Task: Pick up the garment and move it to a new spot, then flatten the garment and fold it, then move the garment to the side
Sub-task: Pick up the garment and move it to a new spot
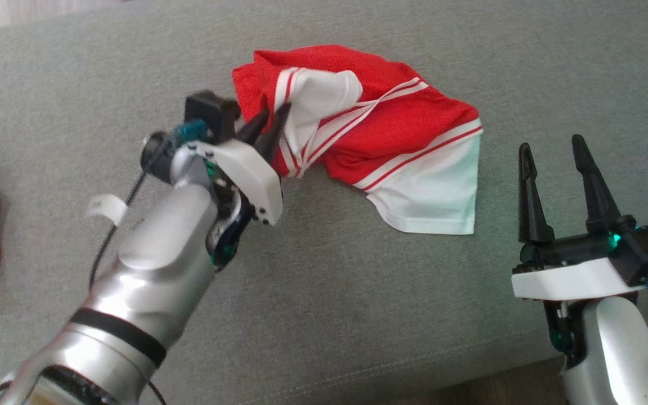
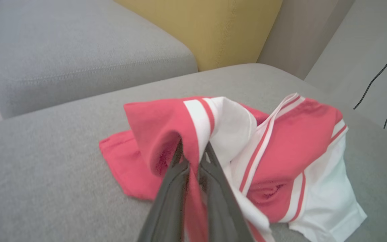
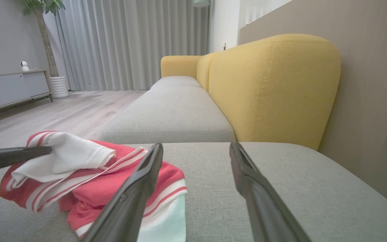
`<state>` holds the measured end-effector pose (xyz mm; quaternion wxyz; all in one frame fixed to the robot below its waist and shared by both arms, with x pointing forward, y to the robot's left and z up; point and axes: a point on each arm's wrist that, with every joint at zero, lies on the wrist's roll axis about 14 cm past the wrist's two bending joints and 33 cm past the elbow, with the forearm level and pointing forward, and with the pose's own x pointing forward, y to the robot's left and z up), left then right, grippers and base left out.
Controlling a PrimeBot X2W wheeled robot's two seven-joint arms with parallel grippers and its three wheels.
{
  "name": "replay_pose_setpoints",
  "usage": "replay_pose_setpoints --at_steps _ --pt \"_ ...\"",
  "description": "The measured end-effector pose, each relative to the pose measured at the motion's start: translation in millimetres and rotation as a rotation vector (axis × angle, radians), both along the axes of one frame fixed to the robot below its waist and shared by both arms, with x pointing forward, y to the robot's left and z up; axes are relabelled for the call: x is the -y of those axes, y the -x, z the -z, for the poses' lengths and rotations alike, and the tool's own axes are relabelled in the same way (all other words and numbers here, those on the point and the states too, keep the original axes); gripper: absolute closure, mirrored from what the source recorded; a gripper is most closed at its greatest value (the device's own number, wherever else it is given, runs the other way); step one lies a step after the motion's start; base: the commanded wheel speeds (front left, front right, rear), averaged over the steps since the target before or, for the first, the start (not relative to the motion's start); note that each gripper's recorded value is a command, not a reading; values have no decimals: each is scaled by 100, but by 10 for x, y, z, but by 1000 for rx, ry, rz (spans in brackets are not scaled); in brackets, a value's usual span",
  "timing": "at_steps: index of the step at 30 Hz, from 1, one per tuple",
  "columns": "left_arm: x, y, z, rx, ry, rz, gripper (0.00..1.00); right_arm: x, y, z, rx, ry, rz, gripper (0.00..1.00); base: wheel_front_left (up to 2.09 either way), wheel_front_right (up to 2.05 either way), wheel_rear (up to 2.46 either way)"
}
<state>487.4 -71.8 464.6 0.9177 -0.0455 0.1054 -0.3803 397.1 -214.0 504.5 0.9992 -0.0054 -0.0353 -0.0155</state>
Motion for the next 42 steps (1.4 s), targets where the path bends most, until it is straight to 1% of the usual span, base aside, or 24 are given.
replay_pose_setpoints --at_steps 5,6,7,8,9,10,12,13,16,19,23,25,29,35,42 --pt "-80 92 207 -41 -7 -27 100 -88 -57 49 -10 -5 -26 0 0 0 0" --pt "-97 112 247 -49 -10 -32 90 -110 -70 58 -12 -7 -32 0 0 0 0" --pt "-115 135 283 -57 -12 -37 68 -130 -82 65 -13 -9 -39 0 0 0 0" --pt "-133 161 320 -68 -14 -40 53 -149 -92 72 -14 -10 -44 0 0 0 0" --pt "-151 183 349 -77 -15 -46 19 -167 -102 74 -14 -11 -49 0 0 0 0" --pt "-169 204 364 -81 -11 -52 0 -184 -109 73 -14 -10 -54 0 0 0 0" --pt "-193 231 360 -86 -1 -63 0 -213 -120 71 -13 -7 -63 0 0 0 0" --pt "-197 211 246 -61 27 -74 0 -239 -132 60 -9 -8 -71 0 0 0 0" --pt "-222 151 -9 8 67 -96 0 -274 -137 40 -3 -3 -82 0 0 0 0" --pt "-293 170 -182 52 100 -122 0 -302 -134 -12 11 0 -90 0 0 0 0" --pt "-459 278 -284 81 124 -177 0 -359 -114 -89 30 11 -107 0 0 0 0" --pt "-515 389 -228 64 116 -189 0 -381 -92 -136 42 16 -113 0 0 0 0" --pt "-798 473 -438 129 158 -290 0 -427 -50 -241 71 22 -125 0 0 0 0" --pt "-1160 768 -410 130 180 -411 0 -472 139 -190 53 24 -137 0 0 0 0" --pt "-1516 1049 -280 119 159 -526 0 -486 307 -128 36 -8 -138 0 0 0 0"
